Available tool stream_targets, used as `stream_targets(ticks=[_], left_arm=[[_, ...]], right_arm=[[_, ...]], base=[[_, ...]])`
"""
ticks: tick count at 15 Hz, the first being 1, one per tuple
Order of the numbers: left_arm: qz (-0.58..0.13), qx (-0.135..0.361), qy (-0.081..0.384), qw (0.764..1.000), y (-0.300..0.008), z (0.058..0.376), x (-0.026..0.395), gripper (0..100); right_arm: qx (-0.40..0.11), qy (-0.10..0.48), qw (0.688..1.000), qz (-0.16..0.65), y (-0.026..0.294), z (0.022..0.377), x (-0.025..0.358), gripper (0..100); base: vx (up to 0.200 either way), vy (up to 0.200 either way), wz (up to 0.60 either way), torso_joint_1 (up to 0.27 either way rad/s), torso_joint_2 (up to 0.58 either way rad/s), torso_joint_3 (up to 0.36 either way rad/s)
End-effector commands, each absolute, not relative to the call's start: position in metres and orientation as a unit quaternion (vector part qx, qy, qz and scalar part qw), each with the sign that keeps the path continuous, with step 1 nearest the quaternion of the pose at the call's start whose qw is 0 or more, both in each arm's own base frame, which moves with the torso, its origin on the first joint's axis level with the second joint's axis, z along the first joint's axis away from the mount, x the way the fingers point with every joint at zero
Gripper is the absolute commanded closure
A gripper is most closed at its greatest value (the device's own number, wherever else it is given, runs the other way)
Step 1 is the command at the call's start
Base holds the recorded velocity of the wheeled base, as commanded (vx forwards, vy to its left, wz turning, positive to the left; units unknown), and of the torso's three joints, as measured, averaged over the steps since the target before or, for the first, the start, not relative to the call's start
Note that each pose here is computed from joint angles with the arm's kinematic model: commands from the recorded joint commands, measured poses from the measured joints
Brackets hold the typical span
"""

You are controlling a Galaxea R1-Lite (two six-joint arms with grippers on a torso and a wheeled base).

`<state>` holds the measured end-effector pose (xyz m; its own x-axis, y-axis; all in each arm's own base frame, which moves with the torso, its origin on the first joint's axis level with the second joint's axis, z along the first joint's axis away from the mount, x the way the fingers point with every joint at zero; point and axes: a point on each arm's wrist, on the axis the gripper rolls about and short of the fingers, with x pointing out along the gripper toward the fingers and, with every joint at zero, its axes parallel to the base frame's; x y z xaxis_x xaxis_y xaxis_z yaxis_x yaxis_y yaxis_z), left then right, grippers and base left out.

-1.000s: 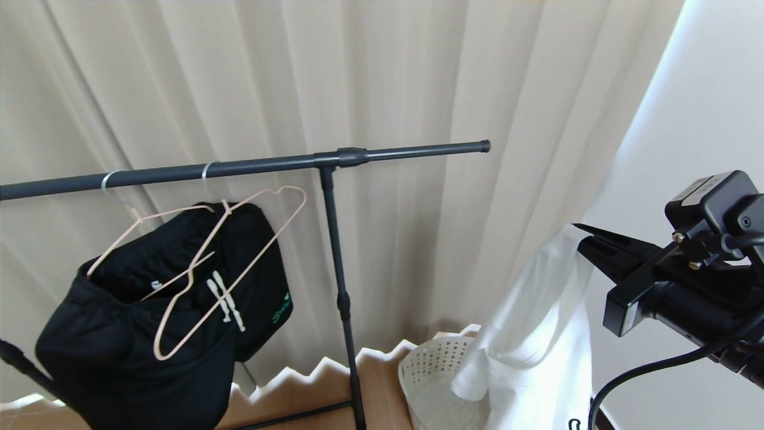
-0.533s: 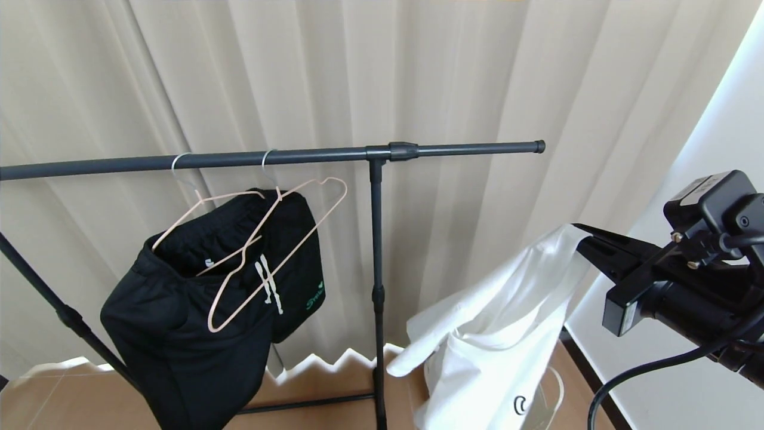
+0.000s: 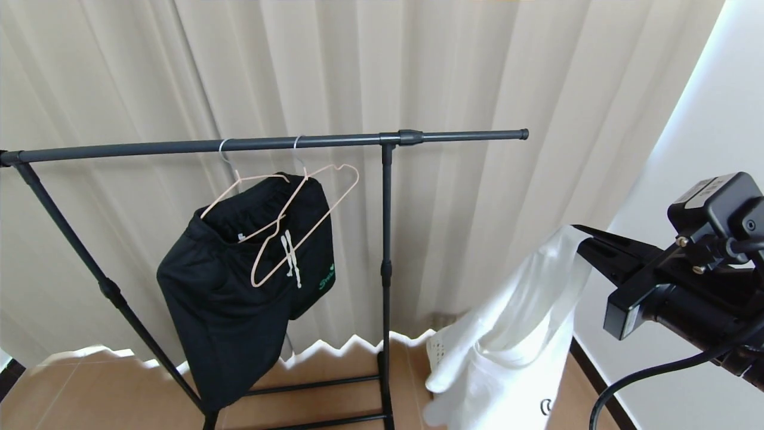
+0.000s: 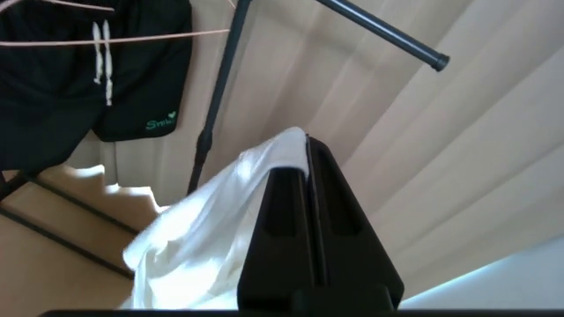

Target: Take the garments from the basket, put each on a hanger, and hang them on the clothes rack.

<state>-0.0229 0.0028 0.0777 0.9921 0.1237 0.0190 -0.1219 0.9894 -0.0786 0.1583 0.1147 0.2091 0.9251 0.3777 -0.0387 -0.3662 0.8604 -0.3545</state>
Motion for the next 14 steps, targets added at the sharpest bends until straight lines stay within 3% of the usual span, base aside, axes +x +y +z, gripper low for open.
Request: stream_targets(ticks=[1,12,14], left_arm=[[0.062,-0.039,-0.012,0.997,0.0028,0.0777,-0.0228,0],[0.062,-0.039,-0.012,0.997,0.0028,0.0777,-0.0228,0],[0.062,-0.039,-0.012,0.997,0.0028,0.0777,-0.0228,0]], right_arm=[[-0.180,-0.016,0.964,0.193,0.1147,0.2093,0.1582,100],[-0.182,-0.014,0.964,0.193,0.1148,0.2081,0.1583,100],[-0.181,-0.014,0.964,0.193,0.1148,0.2081,0.1583,100]], base=[[0.000,0.200,0.00,0.007,0.01,0.002],[0.000,0.200,0.00,0.007,0.00,0.003],[0.000,0.000,0.00,0.000,0.00,0.000]])
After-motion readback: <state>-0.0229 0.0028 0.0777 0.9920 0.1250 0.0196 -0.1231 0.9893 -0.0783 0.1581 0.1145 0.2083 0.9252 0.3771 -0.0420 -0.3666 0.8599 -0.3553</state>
